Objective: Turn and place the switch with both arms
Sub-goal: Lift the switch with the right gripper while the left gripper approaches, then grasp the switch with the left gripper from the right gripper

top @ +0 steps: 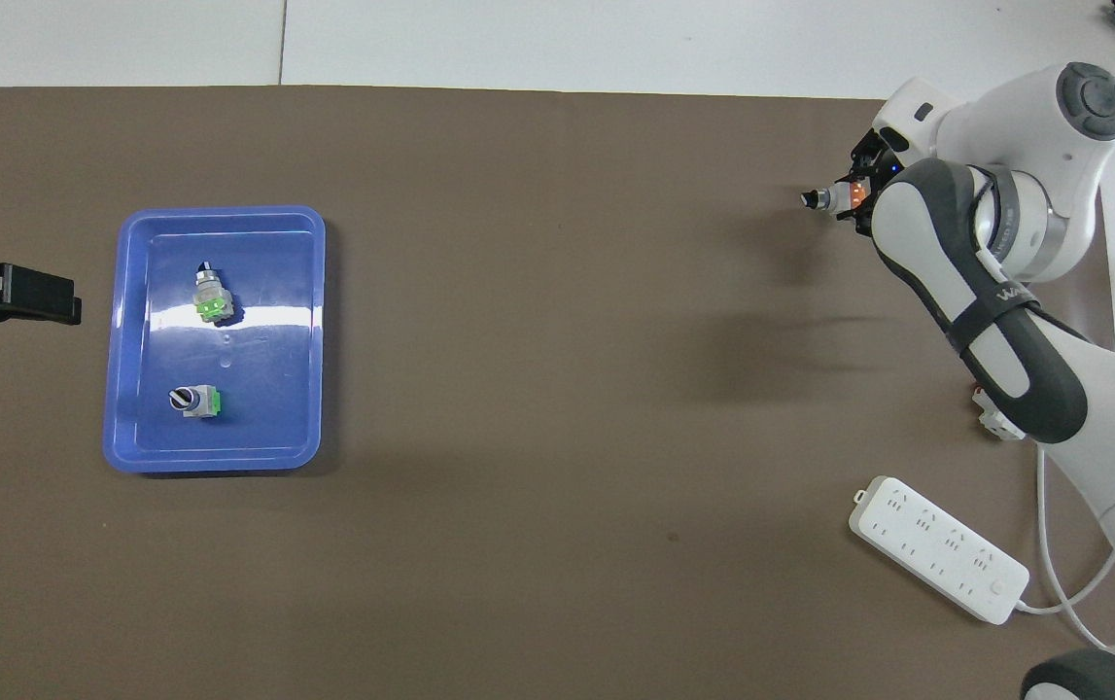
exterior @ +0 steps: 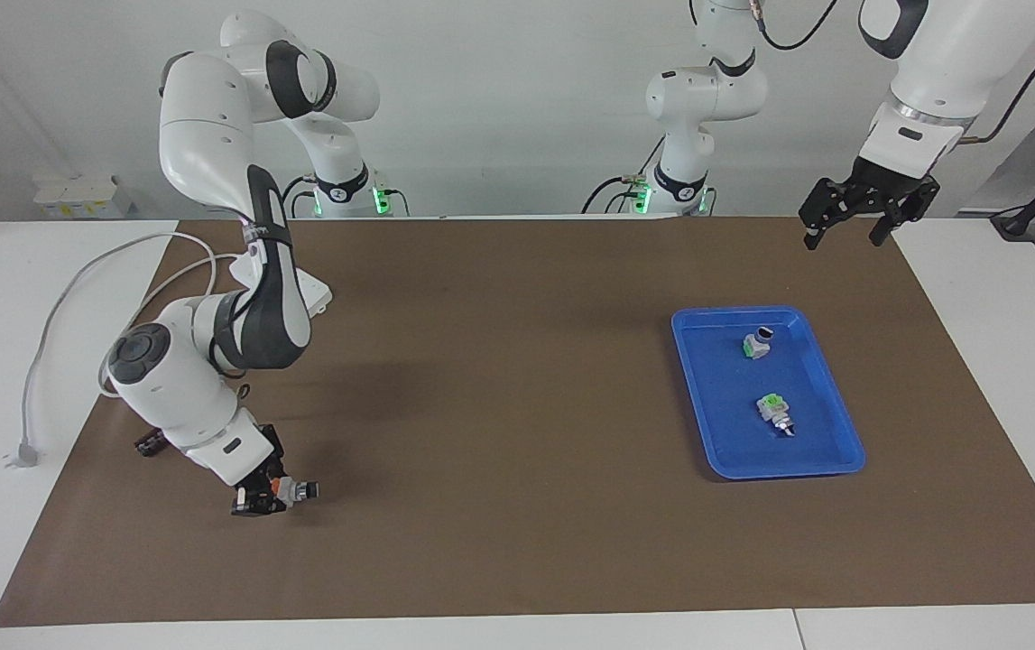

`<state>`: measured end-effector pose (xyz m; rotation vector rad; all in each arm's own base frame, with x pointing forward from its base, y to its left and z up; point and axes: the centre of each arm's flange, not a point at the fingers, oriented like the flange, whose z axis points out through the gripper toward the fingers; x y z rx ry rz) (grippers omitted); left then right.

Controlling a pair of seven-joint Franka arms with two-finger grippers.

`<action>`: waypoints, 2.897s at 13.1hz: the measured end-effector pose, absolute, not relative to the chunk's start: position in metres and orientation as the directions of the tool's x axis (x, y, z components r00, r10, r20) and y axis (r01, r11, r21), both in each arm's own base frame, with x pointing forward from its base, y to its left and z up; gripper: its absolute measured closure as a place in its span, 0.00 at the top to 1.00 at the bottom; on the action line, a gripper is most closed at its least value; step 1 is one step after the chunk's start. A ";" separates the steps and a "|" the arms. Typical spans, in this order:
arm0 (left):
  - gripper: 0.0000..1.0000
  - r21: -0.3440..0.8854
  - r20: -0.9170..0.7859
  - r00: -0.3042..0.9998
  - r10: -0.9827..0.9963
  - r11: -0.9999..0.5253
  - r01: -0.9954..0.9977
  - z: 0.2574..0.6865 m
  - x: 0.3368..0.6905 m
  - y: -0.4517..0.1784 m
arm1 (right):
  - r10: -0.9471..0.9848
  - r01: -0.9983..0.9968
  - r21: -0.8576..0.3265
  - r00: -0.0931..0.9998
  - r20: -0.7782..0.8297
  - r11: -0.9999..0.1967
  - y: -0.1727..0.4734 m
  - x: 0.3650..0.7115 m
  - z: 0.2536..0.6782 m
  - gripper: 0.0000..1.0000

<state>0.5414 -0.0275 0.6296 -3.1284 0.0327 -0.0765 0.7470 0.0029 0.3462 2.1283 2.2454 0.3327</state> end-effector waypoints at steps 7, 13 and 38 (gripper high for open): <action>0.97 0.137 -0.003 1.000 -0.006 -0.991 -0.006 0.608 0.532 -0.044 | 0.968 0.984 0.162 -0.110 0.226 0.074 0.104 0.701 0.487 0.41; 0.89 0.392 -0.042 0.990 0.135 -0.909 0.141 0.593 0.523 -0.070 | 0.931 0.961 0.188 -0.250 0.264 0.205 0.215 0.646 0.540 0.41; 0.38 0.794 -0.312 0.830 0.463 -0.351 0.495 0.555 0.504 -0.215 | 0.830 0.962 0.271 -0.176 0.530 0.031 0.343 0.562 0.552 0.41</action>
